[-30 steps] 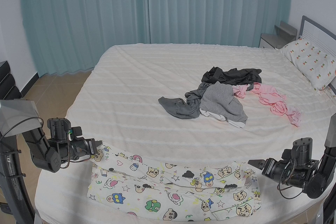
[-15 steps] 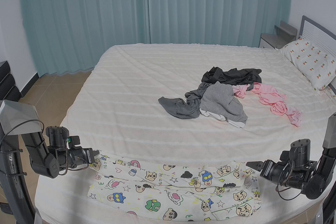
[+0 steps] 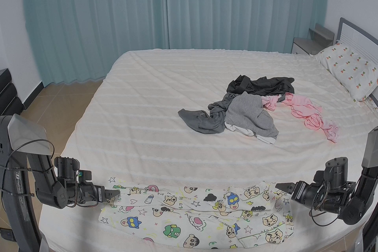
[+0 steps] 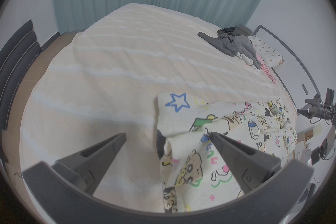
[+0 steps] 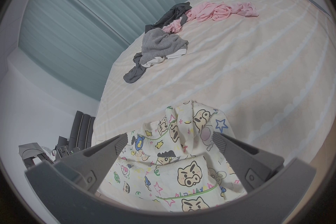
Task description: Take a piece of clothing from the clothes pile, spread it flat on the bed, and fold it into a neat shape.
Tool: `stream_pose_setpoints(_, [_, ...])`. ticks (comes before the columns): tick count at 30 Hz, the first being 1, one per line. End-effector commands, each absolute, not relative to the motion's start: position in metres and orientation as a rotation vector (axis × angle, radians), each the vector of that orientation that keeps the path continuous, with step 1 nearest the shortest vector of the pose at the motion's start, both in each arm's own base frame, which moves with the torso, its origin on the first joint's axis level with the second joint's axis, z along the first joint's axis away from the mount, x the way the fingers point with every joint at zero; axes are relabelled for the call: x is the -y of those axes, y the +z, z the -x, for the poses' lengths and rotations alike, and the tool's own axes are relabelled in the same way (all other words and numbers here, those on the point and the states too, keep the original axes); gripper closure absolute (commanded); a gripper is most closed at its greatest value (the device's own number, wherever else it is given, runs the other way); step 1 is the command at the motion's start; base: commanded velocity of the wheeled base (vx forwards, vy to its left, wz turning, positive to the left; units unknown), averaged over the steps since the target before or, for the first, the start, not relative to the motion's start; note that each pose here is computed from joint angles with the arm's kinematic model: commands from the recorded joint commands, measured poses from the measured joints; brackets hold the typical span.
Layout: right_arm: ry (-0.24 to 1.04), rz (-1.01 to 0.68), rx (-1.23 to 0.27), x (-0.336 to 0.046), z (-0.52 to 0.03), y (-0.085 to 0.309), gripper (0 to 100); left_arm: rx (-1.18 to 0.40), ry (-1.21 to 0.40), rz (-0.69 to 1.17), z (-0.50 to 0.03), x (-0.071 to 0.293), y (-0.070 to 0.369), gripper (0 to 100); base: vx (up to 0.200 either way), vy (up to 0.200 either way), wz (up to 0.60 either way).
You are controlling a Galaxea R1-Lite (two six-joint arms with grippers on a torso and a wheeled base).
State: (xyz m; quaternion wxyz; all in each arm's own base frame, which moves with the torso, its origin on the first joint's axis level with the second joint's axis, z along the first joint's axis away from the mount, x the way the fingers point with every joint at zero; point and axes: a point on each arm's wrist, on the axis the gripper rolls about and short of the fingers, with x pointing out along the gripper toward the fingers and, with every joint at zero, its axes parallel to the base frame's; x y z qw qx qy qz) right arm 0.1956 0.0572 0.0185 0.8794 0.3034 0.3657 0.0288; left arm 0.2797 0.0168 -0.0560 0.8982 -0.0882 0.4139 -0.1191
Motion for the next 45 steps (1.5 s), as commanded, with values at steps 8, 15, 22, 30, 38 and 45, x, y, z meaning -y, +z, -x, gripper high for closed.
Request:
stream_pose_setpoints(8, [0.056,-0.625,-0.793,-0.058,-0.191,0.015,0,-0.888,-0.311,0.159,-0.279,0.004,-0.063,0,0.0,0.0,0.0])
stream_pose_setpoints(15, [0.063,-0.623,-0.792,-0.059,-0.19,0.015,0,-0.9,-0.304,0.146,-0.286,0.018,-0.069,0,0.0,0.0,0.0])
stream_pose_setpoints(22, [0.062,-0.629,-0.786,-0.059,-0.19,0.016,0,-0.932,-0.261,0.076,-0.277,0.031,-0.07,100,0.0,0.0,0.0])
stream_pose_setpoints(30, [0.057,-0.636,-0.784,-0.059,-0.19,0.017,0,-0.943,-0.25,0.072,-0.273,0.029,-0.07,100,0.0,0.0,0.0])
stream_pose_setpoints(38, [0.048,-0.645,-0.749,-0.057,-0.19,0.023,0,-0.89,-0.205,0.098,-0.277,0.014,-0.051,100,0.0,0.0,0.0])
stream_pose_setpoints(45, [0.046,-0.675,-0.727,-0.057,-0.19,0.027,0,-0.84,-0.153,0.127,-0.281,-0.004,-0.039,100,0.0,0.0,0.0])
